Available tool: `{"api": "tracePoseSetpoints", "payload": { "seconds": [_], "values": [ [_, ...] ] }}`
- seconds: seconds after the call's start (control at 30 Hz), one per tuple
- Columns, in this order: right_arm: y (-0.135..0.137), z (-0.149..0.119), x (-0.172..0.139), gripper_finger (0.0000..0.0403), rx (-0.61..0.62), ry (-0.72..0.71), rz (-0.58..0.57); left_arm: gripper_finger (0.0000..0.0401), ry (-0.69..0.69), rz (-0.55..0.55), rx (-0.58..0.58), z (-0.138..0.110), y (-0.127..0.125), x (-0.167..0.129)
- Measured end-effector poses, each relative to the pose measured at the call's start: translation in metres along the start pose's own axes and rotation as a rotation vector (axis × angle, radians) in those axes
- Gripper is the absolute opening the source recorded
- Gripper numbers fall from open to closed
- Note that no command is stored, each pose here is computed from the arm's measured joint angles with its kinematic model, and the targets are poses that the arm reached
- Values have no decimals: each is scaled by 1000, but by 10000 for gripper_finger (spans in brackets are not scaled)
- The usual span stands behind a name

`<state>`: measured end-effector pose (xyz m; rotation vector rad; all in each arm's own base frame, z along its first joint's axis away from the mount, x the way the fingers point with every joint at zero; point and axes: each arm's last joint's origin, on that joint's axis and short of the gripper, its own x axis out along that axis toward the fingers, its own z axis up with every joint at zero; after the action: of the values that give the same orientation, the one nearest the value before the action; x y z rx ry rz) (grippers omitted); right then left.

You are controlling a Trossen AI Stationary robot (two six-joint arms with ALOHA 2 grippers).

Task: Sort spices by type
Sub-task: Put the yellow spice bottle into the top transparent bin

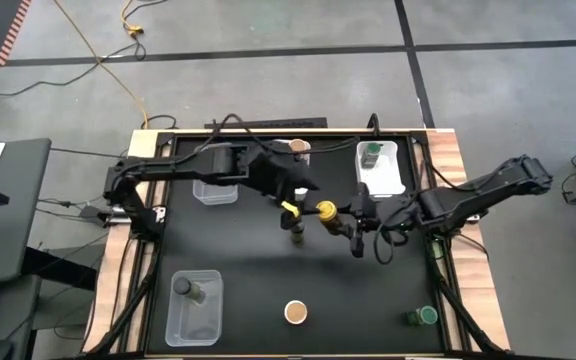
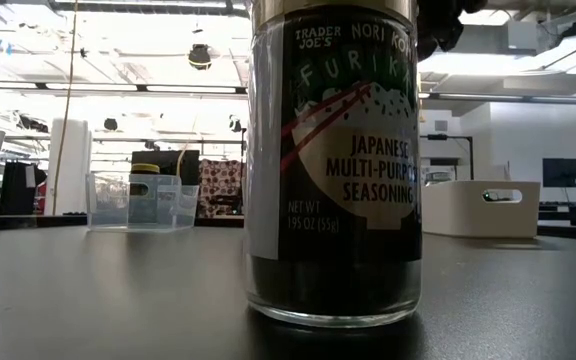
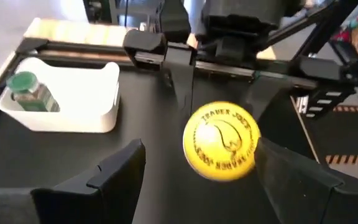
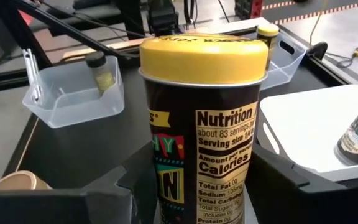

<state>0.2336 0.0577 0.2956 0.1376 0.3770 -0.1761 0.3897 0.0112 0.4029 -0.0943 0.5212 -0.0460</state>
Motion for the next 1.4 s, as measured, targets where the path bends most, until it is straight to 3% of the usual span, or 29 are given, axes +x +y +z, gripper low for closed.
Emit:
{"api": "tracePoseSetpoints", "payload": {
  "seconds": [0.3,0.67,1.1,1.4],
  "values": [
    [0,-1,1,221,-7,6,4,286,112,-2,11,10,4,18],
    [1,1,1,221,-4,-7,7,286,62,-7,39,19,3,12],
    [1,1,1,221,-5,-4,5,288,57,29,-22,19,6,13],
    [0,0,1,221,-5,-2,2,353,58,20,3,19,2,13]
  ]
}}
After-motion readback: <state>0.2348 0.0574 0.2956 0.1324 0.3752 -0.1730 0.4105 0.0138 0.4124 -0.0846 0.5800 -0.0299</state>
